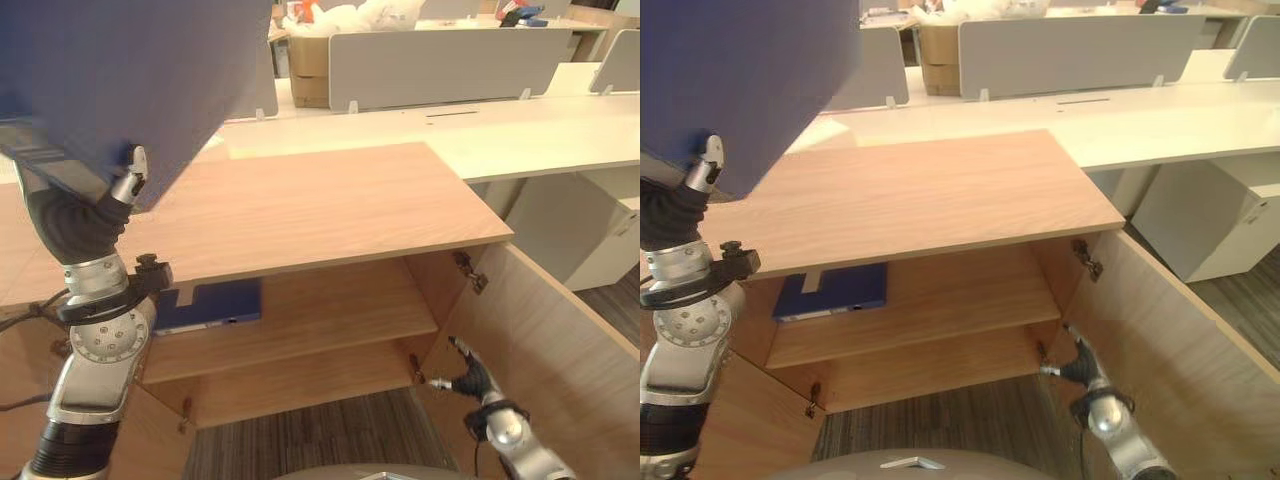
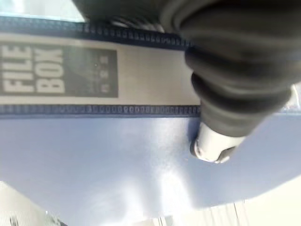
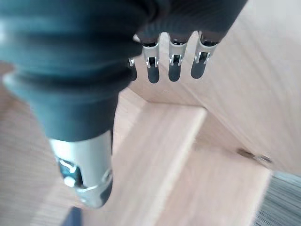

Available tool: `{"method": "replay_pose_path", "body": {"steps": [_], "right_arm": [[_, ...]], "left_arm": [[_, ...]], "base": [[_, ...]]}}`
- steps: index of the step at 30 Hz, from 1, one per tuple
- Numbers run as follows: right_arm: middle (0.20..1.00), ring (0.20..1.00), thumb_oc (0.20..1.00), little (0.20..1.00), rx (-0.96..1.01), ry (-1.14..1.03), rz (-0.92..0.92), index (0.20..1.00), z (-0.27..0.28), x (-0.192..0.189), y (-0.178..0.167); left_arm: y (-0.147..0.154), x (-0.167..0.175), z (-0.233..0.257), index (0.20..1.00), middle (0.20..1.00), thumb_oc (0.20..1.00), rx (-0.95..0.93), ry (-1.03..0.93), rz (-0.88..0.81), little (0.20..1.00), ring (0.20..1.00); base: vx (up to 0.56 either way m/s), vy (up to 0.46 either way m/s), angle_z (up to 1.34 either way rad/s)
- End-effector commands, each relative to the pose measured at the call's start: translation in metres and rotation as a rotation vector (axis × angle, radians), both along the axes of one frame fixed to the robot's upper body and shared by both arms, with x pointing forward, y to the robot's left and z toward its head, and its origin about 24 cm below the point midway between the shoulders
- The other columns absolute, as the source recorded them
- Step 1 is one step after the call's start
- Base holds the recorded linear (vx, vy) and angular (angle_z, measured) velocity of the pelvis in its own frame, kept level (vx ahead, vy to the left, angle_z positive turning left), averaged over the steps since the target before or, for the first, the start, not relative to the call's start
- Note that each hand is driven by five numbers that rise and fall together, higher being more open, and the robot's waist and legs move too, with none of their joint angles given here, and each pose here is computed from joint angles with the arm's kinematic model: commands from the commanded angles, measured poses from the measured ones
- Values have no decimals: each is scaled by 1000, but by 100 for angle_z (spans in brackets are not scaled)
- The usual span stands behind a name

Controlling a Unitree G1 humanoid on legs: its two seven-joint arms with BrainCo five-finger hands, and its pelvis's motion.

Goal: Put the empty folder in the office cabinet

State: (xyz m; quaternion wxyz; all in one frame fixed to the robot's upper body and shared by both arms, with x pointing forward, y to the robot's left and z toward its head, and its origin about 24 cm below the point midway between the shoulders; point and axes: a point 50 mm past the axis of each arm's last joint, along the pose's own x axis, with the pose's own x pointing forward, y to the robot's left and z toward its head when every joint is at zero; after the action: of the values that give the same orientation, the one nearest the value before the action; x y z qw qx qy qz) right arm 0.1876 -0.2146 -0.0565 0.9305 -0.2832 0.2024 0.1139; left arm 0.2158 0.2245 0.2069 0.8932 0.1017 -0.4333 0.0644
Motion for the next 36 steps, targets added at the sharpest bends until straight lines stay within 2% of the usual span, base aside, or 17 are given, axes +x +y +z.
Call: {"method": "replay_pose_path", "body": {"steps": [1, 2, 4, 7, 9, 18, 20, 22, 24, 29, 34, 36], "right_arm": [[1000, 1000, 1000, 1000, 26, -166, 15, 1000, 32, 28, -6], [1000, 1000, 1000, 1000, 46, -280, 27, 1000, 56, 38, -5], [1000, 1000, 1000, 1000, 61, -369, 25, 1000, 76, 46, -7], [1000, 1000, 1000, 1000, 63, -415, 25, 1000, 88, 50, -8], [1000, 1000, 1000, 1000, 107, -605, 31, 1000, 132, 61, -9], [1000, 1000, 1000, 1000, 154, -820, 31, 1000, 181, 68, -10], [1000, 1000, 1000, 1000, 209, -985, 41, 1000, 220, 75, -7], [1000, 1000, 1000, 1000, 209, -985, 41, 1000, 220, 75, -7], [1000, 1000, 1000, 1000, 257, -1128, 75, 1000, 256, 75, -7], [1000, 1000, 1000, 1000, 380, -1079, 167, 1000, 267, 84, -3], [1000, 1000, 1000, 1000, 603, -842, 356, 1000, 260, 100, 19], [1000, 1000, 1000, 1000, 629, -808, 384, 1000, 260, 101, 22]], "left_arm": [[7, 7, 11, 200, 200, 200, -85, -5, -166, 200, 200], [5, 8, 3, 200, 200, 200, -129, 44, -247, 200, 200], [3, 9, -10, 200, 200, 200, -200, 106, -336, 200, 200], [3, 9, -17, 200, 200, 200, -217, 147, -365, 200, 200], [0, 10, -35, 200, 200, 200, -287, 244, -473, 200, 200], [-7, 10, -57, 200, 200, 200, -335, 363, -563, 200, 200], [-10, 10, -65, 200, 200, 200, -299, 428, -611, 200, 200], [-10, 10, -65, 200, 200, 200, -299, 428, -611, 200, 200], [-5, 5, -74, 200, 200, 200, -274, 499, -622, 200, 200], [0, 2, -79, 200, 200, 200, -237, 560, -643, 200, 200], [7, 0, -78, 200, 200, 200, -149, 638, -680, 200, 200], [9, -1, -78, 200, 200, 200, -136, 650, -673, 200, 200]], "base": [[0, 0, 0], [0, 0, 0], [-1, 8, -2], [0, 0, 0], [0, 0, 0], [5, 3, -5], [0, 0, 0], [5, 1, -2], [6, 4, -2], [0, 0, 0], [0, 0, 0], [0, 0, 0]]}}
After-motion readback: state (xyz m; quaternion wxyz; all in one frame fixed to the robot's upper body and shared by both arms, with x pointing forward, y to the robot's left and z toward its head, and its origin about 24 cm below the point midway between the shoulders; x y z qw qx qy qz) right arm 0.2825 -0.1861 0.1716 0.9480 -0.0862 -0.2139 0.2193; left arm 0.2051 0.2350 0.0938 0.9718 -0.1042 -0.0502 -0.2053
